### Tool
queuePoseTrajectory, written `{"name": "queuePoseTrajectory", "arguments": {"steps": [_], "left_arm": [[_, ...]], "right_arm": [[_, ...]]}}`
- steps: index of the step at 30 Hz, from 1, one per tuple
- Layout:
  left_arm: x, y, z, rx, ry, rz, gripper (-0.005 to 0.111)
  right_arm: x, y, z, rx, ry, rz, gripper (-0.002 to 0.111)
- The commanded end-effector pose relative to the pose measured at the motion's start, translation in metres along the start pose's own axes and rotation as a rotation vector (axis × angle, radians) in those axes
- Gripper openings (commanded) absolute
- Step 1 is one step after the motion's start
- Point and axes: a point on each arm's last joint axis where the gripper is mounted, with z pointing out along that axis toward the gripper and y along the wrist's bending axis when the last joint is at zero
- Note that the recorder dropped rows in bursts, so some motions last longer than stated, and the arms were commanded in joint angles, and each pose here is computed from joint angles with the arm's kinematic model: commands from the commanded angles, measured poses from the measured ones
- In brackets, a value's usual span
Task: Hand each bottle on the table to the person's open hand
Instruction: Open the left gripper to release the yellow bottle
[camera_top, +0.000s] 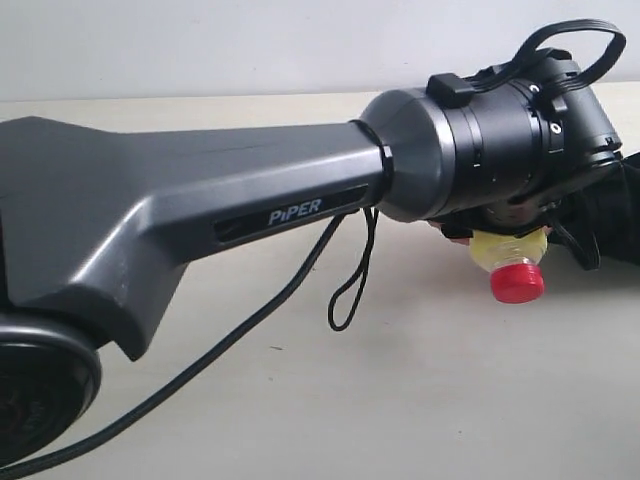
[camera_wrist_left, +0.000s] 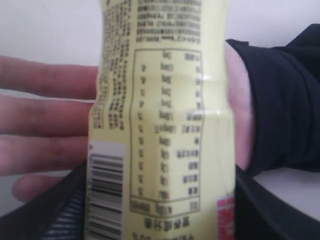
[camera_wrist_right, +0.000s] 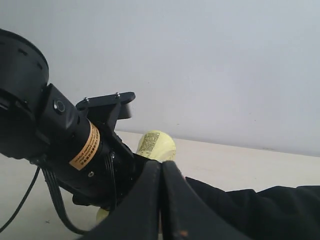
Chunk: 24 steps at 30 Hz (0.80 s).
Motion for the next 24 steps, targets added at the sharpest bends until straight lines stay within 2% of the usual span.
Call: {"name": "queuePoseTrajectory", "arguments": {"steps": [1,12,19,24], "left_arm": [[-0.0090,0.0054,0.0030,0.001,-0.002,-0.028,0.009],[-0.0108,0.0069,0.0043,0.002,0.003,-0.009,0.034],[-0.0118,0.0064,0.0047,0.014,0.002,0.023,0.062],[-0.0120,0.0054,0.0047,0.024,0.000,0.037,0.077]], "right_arm": [[0.0014,-0.0001,0.0002,0.002,-0.003,0.000,0.000],[0.0014,-0.0001,0.0002,0.002,-0.003,0.000,0.000],[0.0014,-0.0001,0.0002,0.002,-0.003,0.000,0.000],[0.0014,-0.0001,0.0002,0.002,-0.003,0.000,0.000]]}}
